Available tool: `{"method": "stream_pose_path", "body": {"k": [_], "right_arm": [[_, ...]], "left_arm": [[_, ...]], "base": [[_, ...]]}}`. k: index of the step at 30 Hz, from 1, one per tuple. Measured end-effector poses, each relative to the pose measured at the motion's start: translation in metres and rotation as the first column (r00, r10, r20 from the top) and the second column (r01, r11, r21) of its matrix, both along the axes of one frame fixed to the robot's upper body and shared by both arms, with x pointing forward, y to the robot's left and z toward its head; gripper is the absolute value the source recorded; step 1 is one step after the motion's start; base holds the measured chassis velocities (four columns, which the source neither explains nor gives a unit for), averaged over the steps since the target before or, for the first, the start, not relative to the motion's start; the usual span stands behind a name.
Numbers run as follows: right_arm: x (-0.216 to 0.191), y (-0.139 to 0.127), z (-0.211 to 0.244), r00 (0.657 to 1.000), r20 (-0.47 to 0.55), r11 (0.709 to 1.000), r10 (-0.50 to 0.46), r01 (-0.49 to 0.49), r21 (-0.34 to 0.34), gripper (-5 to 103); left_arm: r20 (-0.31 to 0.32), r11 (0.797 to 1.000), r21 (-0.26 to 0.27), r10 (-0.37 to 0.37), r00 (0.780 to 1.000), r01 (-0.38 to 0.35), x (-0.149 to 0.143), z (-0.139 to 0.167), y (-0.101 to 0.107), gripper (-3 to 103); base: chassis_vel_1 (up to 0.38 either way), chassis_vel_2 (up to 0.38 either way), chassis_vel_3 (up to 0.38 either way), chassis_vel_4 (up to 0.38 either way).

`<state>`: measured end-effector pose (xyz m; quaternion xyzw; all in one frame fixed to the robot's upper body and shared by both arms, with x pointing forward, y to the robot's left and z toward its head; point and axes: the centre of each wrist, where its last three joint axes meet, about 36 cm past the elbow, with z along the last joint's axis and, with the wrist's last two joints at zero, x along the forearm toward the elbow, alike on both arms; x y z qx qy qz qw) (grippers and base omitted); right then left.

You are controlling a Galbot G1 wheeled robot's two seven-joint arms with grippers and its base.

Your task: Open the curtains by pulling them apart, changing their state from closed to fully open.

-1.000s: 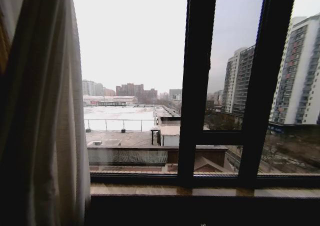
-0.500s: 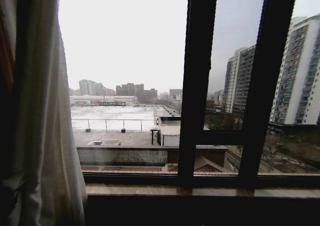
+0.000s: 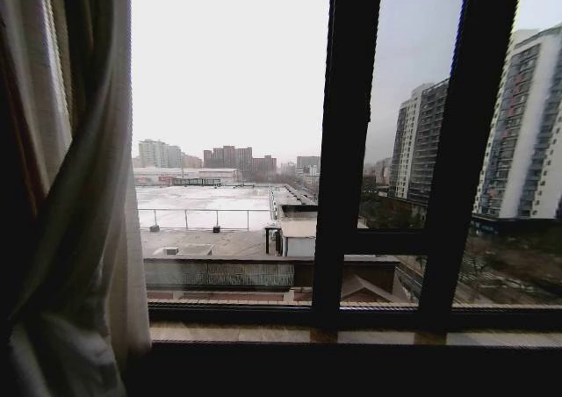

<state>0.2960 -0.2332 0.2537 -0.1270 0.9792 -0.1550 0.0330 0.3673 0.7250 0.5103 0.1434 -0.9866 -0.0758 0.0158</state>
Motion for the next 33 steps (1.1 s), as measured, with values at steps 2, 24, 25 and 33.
{"method": "stream_pose_path", "body": {"k": [2,24,25,33], "right_arm": [[0.001,0.001,0.001,1.000,0.004,1.000,0.004,-0.004,-0.002,100],[-0.007,0.005,0.007,1.000,0.011,1.000,0.015,-0.015,-0.004,100],[-0.007,0.005,0.008,1.000,0.011,1.000,0.015,-0.015,-0.004,100],[-0.006,0.011,0.005,1.000,0.007,1.000,0.027,-0.027,-0.001,100]], "left_arm": [[0.000,1.000,-0.002,-0.004,1.000,0.004,-0.001,0.000,0.000,0],[0.081,0.998,-0.063,0.020,0.997,-0.015,0.067,-0.026,-0.110,7],[0.085,0.998,-0.069,0.015,0.996,-0.009,0.069,-0.026,-0.121,12],[0.125,0.996,-0.079,0.057,0.990,-0.048,0.080,-0.018,-0.181,40]], "base": [[0.000,0.000,0.000,0.000],[0.000,0.000,0.000,0.000],[0.000,0.000,0.000,0.000],[0.000,0.000,0.000,0.000]]}}
